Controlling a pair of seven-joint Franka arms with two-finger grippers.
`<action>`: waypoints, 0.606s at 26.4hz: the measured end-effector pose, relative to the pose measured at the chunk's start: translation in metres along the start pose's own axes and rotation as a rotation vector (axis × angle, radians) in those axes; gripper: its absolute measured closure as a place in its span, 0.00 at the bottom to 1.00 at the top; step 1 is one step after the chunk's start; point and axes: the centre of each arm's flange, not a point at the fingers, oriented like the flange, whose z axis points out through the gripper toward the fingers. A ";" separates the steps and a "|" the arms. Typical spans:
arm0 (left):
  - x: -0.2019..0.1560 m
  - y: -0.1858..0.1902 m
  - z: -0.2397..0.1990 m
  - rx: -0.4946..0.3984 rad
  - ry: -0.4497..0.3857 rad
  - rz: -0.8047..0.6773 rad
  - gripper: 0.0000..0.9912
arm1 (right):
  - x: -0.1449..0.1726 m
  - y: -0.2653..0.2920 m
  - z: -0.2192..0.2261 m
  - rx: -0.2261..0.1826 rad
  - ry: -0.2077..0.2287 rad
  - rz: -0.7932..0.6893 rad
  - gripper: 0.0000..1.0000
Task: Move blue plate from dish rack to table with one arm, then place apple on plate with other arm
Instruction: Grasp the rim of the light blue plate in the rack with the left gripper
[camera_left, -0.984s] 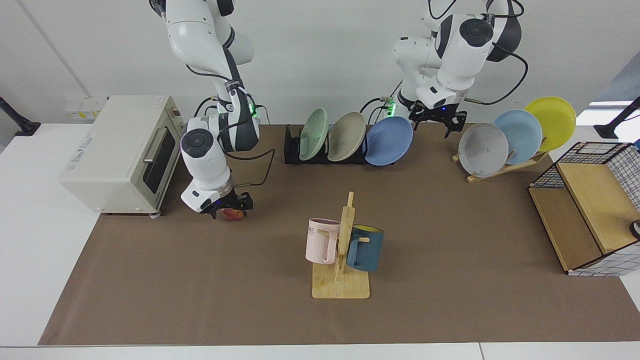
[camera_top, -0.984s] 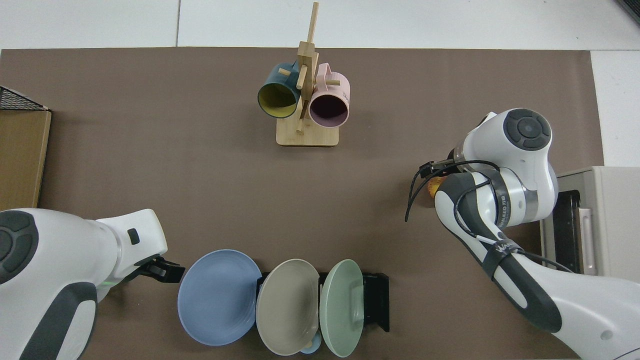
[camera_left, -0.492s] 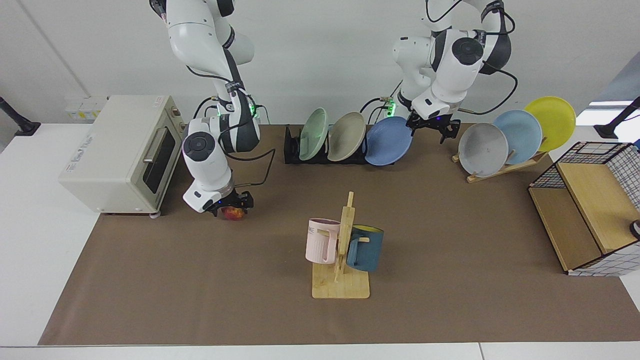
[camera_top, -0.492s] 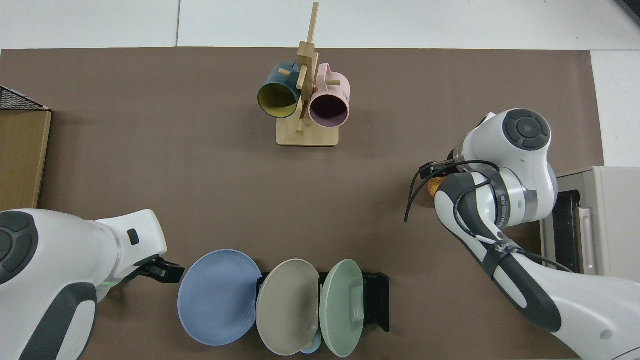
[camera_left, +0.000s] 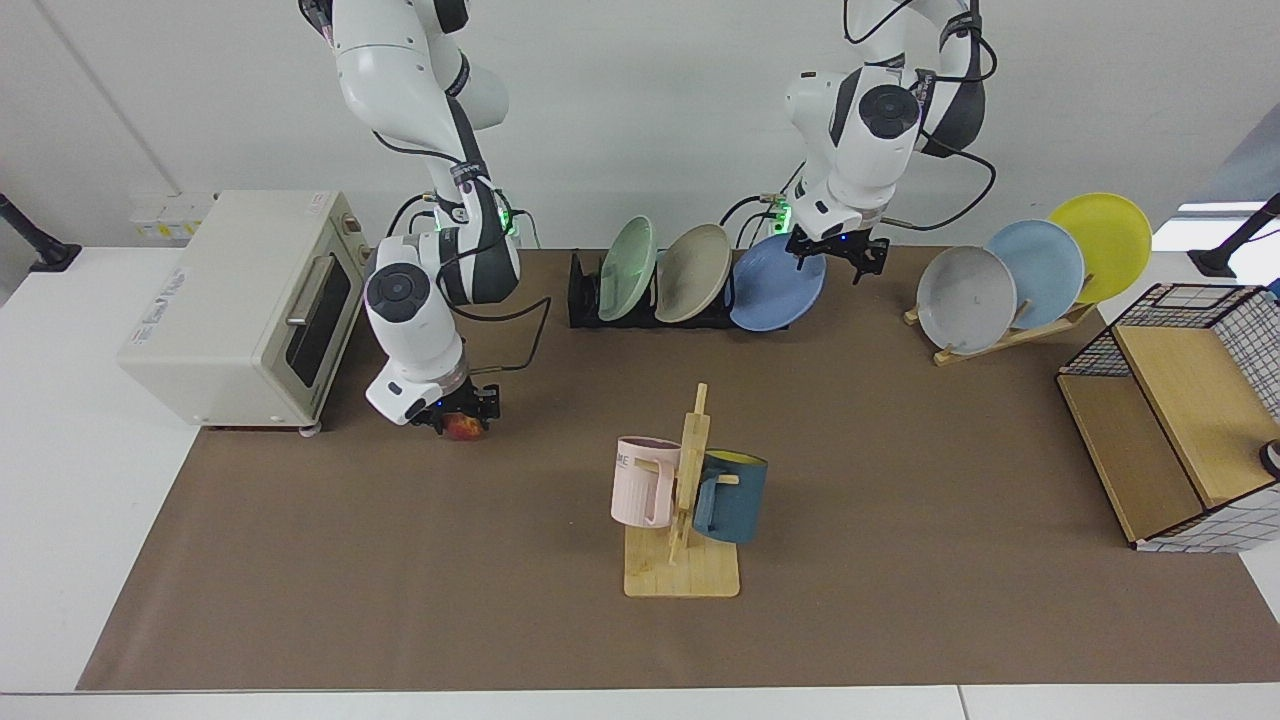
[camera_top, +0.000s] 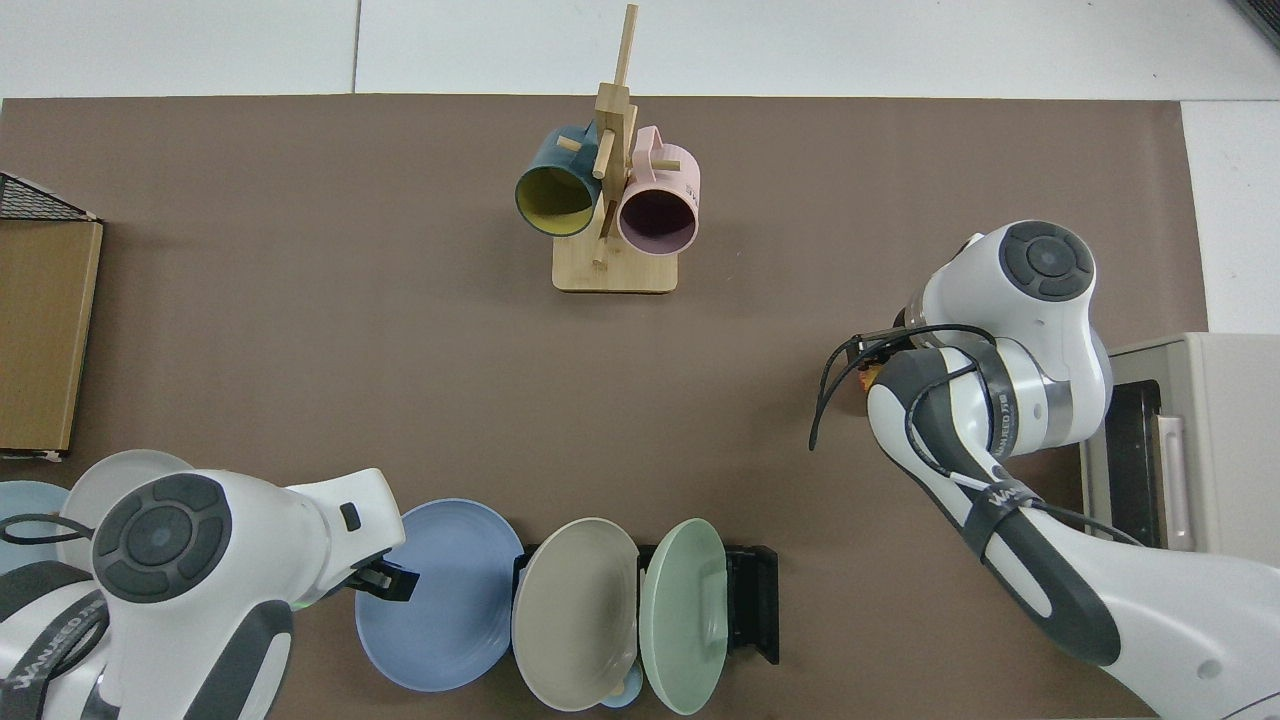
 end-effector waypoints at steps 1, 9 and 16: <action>-0.001 0.001 0.001 0.000 -0.002 -0.001 0.00 | 0.000 0.000 0.000 0.000 0.000 0.000 0.30; -0.007 0.008 0.019 0.006 -0.038 -0.001 0.02 | 0.000 0.000 0.000 0.000 0.000 0.000 0.30; -0.009 0.018 0.024 0.020 -0.048 -0.033 0.36 | 0.000 -0.001 0.000 0.000 -0.002 -0.001 0.30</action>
